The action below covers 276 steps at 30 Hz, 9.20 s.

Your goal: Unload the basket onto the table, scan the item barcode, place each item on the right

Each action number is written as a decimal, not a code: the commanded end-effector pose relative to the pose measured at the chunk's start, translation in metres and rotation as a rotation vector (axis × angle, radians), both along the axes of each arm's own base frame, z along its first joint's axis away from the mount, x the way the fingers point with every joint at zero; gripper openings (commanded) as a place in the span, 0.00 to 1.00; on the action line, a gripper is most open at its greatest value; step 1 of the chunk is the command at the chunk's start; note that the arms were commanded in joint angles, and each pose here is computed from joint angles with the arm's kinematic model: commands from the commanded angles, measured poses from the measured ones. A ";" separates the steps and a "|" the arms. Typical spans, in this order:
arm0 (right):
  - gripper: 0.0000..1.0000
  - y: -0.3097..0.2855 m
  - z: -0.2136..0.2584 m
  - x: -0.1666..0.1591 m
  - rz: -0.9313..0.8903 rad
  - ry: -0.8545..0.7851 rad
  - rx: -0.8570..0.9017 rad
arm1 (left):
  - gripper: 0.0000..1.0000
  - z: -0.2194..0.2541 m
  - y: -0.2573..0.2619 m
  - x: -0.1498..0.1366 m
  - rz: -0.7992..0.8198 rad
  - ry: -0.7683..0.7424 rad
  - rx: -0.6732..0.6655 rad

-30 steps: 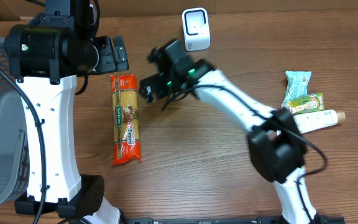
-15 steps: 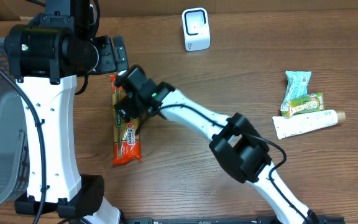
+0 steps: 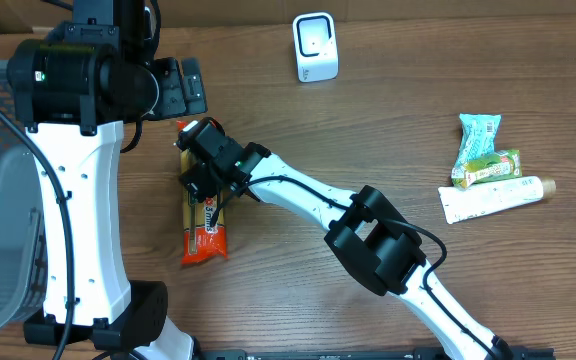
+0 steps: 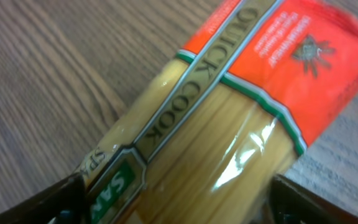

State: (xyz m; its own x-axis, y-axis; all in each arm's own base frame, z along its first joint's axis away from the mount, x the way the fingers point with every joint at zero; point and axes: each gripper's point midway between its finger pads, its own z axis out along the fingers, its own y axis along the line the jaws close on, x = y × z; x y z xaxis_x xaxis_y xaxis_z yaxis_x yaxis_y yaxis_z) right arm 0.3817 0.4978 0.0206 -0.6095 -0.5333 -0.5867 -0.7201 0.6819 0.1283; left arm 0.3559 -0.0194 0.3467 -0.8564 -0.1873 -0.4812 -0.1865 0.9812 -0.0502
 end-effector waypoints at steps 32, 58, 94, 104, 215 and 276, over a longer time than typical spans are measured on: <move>0.04 -0.062 -0.009 -0.031 -0.063 0.453 -0.037 | 1.00 -0.001 0.002 0.001 -0.011 0.004 0.018; 0.49 -0.226 0.059 0.024 -0.264 0.565 -0.256 | 0.99 -0.001 0.002 0.001 -0.011 0.004 0.017; 0.69 -0.228 -0.007 -0.001 -0.459 0.206 -0.741 | 1.00 -0.001 0.002 0.001 -0.011 0.004 0.018; 0.29 -0.233 -0.008 0.004 -0.471 0.184 -0.759 | 1.00 -0.001 0.002 0.001 -0.011 0.004 0.018; 0.96 -0.268 -0.008 -0.108 -0.175 0.369 -0.365 | 1.00 -0.001 0.002 0.001 -0.011 0.004 0.018; 0.04 -0.305 0.300 -0.078 0.235 0.331 0.689 | 1.00 -0.001 0.002 0.001 -0.011 0.004 0.018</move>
